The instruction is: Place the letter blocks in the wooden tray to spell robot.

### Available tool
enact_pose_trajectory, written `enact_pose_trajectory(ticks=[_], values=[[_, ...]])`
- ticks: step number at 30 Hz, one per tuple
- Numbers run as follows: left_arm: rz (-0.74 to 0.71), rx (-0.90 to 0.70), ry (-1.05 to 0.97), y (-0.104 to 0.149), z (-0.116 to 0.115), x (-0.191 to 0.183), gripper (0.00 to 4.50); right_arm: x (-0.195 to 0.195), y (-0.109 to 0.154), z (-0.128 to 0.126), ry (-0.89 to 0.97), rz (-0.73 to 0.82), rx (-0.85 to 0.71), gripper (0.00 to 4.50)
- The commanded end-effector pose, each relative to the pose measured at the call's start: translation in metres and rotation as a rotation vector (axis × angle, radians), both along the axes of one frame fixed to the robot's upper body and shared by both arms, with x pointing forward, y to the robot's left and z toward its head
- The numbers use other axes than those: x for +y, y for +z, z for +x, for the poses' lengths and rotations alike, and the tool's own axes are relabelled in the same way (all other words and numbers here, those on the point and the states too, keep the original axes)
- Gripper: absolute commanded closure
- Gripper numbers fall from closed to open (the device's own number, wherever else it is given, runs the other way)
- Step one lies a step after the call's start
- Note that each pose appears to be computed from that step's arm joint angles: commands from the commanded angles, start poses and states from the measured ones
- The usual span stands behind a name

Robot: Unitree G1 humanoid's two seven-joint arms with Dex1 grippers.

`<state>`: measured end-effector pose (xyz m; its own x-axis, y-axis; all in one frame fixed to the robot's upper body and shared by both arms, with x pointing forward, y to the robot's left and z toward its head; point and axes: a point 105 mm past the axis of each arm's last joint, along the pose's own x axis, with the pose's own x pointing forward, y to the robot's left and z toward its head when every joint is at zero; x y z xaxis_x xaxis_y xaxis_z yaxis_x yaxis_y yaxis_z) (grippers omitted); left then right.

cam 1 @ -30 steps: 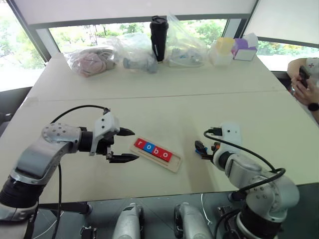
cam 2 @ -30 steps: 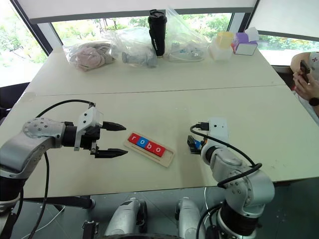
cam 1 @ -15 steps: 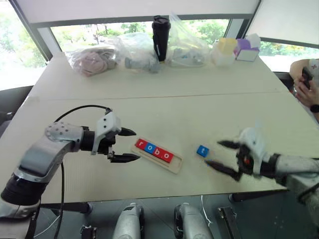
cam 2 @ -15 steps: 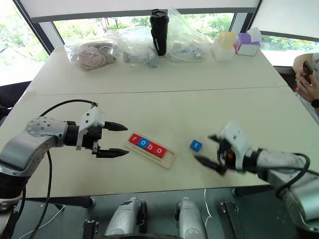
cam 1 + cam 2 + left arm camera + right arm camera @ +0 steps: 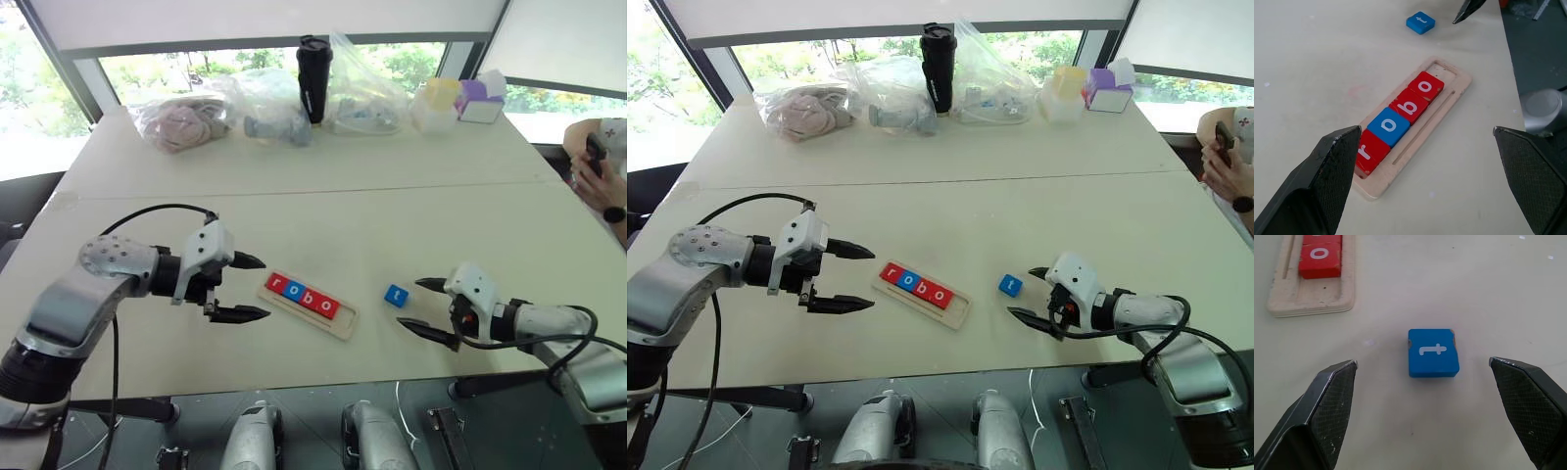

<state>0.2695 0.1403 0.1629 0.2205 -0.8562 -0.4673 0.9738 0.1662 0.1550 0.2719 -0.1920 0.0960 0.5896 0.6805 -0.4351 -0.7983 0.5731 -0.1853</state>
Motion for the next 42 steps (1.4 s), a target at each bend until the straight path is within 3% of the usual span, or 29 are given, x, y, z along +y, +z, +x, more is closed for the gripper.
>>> enact_pose_trajectory(ticks=[1,17,24,32,37,42], values=[[0.005,-0.041,-0.009,0.006,-0.002,-0.001,0.00,0.005,0.005,0.004,0.017,0.007,-0.033,0.01],[0.016,-0.045,0.016,-0.001,-0.002,0.000,0.00,0.009,-0.007,0.013,-0.017,0.051,0.001,0.01],[0.014,-0.053,0.022,-0.001,-0.001,0.000,0.00,0.008,-0.011,0.012,-0.018,0.044,0.019,3.33],[0.009,-0.061,0.027,0.000,0.000,0.000,0.00,0.004,-0.007,0.016,-0.028,0.034,0.002,3.33],[0.013,-0.060,0.032,0.000,0.000,0.002,0.00,0.021,0.036,0.014,0.025,0.072,-0.082,3.33],[0.014,-0.058,0.029,0.000,0.000,0.002,0.00,0.058,0.048,-0.009,0.146,0.077,-0.064,3.33]])
